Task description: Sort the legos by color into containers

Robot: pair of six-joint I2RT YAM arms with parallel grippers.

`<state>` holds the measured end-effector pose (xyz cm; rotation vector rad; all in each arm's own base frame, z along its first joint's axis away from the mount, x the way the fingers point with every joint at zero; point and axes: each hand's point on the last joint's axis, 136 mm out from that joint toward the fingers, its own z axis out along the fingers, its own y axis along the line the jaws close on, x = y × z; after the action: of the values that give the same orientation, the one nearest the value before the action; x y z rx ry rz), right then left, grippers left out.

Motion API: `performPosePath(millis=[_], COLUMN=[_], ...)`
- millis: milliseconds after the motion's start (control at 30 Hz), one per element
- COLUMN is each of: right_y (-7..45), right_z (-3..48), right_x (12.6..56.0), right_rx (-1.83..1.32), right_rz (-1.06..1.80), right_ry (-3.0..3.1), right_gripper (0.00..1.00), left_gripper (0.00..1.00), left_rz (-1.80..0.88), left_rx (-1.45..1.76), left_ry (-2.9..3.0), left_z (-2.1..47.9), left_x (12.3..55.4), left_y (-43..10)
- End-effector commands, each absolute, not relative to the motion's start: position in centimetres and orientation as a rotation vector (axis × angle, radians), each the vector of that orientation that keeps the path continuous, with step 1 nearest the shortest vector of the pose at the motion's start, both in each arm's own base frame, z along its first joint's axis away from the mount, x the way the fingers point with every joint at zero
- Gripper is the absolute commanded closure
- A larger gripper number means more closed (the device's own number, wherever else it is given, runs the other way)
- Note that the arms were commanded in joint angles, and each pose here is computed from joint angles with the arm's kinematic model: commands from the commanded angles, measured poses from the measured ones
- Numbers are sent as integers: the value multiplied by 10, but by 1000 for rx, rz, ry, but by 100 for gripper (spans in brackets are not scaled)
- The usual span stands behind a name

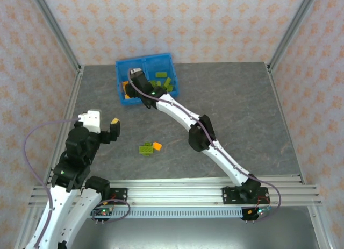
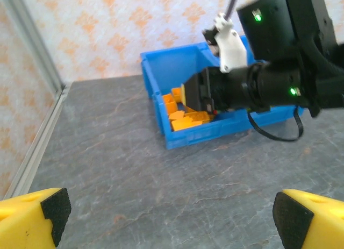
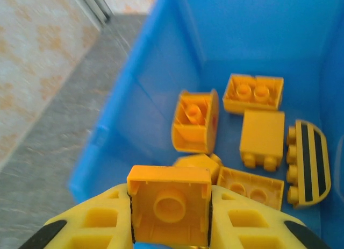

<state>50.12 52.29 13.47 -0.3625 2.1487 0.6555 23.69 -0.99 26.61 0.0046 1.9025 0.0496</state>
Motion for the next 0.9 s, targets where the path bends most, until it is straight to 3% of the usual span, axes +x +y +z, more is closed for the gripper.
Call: performPosePath(millis=[0,133,200,500,767,867], right_y=[524,526,524,482,370,331], right_z=[182,206,226,327,288,259], right_x=[509,508,504,438,305,265], right_rx=[-341,-348,-343,-383,-601,-573], right_rz=[712,746,767,903,874,883], right_ry=[2036,1990,1975,1996,2133,2231], right_gripper=[68,47,42,42,23,0], left_gripper=[0,0,0,0,0,0], left_rz=[86,112,120,49,-436,-436], left_rx=[-120,-175,-192,-175,-334,-281], left_ry=[1924,1953,1980,2149,2440,2514], left_z=[269,263,259,233,190,170], left_x=[234,236,239,254,246,233], left_y=[7,14,16,1,-64,-84])
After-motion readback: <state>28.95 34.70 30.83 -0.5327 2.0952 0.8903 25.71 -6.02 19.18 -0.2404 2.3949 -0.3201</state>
